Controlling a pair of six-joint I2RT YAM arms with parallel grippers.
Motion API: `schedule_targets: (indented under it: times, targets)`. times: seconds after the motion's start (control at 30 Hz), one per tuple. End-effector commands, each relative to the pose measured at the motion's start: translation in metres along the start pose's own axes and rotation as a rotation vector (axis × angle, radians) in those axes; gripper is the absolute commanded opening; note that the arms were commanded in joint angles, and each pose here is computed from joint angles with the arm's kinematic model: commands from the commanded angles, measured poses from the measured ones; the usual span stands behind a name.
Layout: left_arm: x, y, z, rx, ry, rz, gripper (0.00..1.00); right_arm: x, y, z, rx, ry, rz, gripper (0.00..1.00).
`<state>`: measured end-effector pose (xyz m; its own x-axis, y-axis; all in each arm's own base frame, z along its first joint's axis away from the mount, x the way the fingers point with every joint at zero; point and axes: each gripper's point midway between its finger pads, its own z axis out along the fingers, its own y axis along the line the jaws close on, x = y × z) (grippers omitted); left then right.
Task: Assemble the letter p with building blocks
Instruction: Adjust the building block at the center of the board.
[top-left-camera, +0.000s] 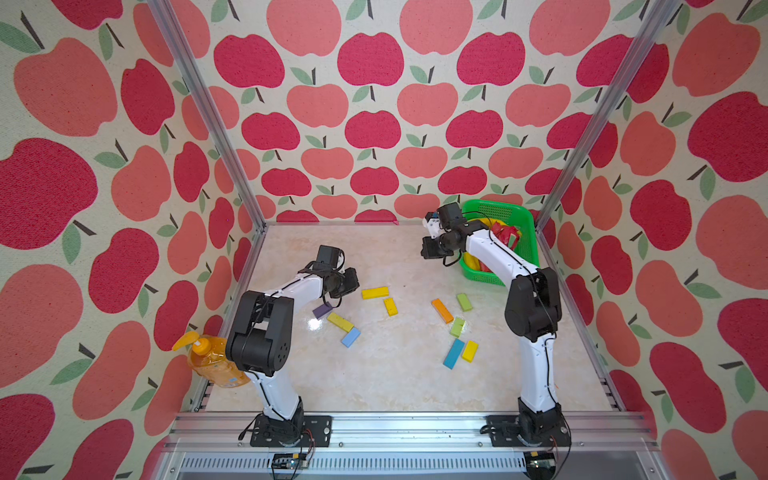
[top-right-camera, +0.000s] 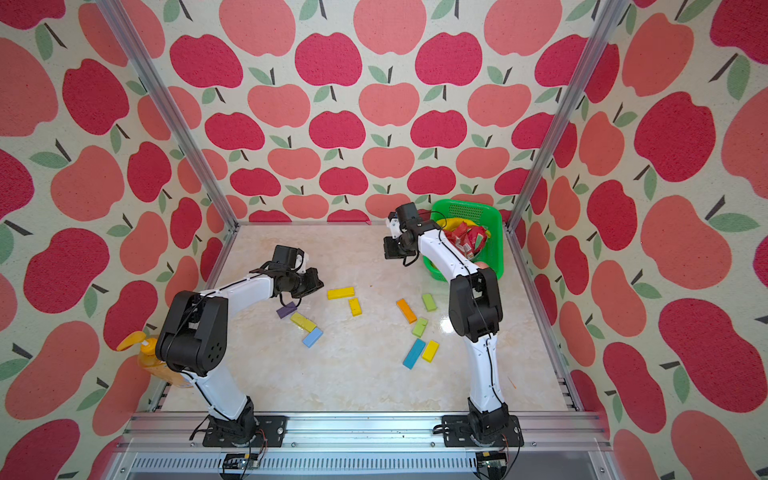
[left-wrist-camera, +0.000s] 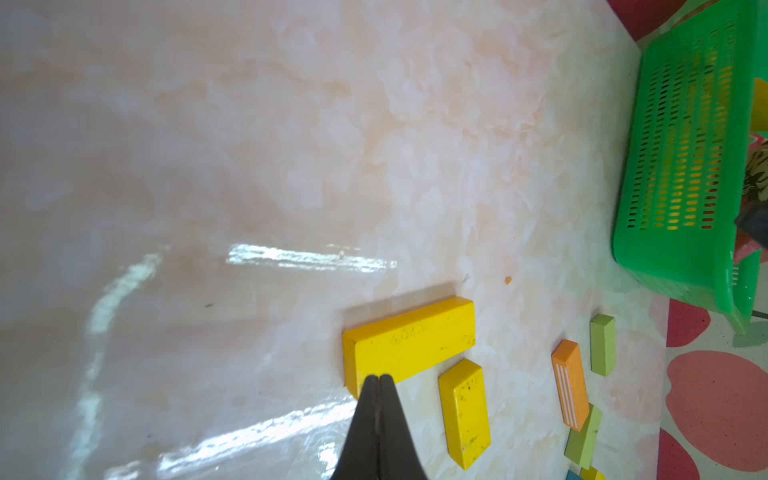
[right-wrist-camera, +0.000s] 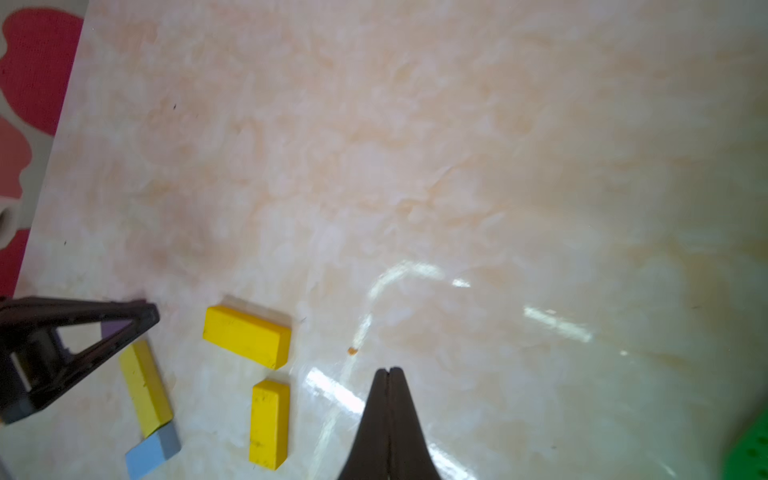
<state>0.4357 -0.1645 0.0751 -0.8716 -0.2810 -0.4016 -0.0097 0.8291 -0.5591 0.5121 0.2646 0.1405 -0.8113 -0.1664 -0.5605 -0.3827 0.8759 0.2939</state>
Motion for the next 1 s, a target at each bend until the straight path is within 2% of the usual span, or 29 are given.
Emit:
schedule_targets:
  times: [0.0,0.1,0.23,0.33,0.4,0.57,0.83,0.97]
  targets:
    - [-0.033,-0.02,0.039,0.09,-0.051,0.063,0.17,-0.007,-0.034,0.048,0.073,-0.02,0.007,0.0]
    - [-0.043,-0.016,0.072,0.084,-0.067,0.013,0.27,-0.005,-0.016,0.078,-0.078,0.018,0.09,0.0]
    - [-0.043,-0.002,0.09,0.044,-0.086,-0.05,0.34,0.007,-0.013,0.087,-0.08,0.067,0.084,0.0]
    - [-0.036,0.008,0.093,0.024,-0.081,-0.079,0.37,0.01,-0.008,0.085,-0.093,0.049,0.081,0.0]
    - [-0.031,0.012,0.093,0.055,-0.082,-0.114,0.36,0.016,-0.006,0.086,-0.093,0.064,0.086,0.0]
    - [-0.014,0.03,0.085,0.074,-0.028,-0.203,0.35,0.033,0.01,0.09,-0.098,0.117,0.084,0.0]
    - [0.013,0.042,0.055,0.068,0.0,-0.238,0.34,0.06,0.036,0.084,-0.097,0.136,0.084,0.0]
    - [0.021,0.045,0.044,0.047,0.0,-0.239,0.34,0.061,0.045,0.081,-0.098,0.124,0.077,0.0]
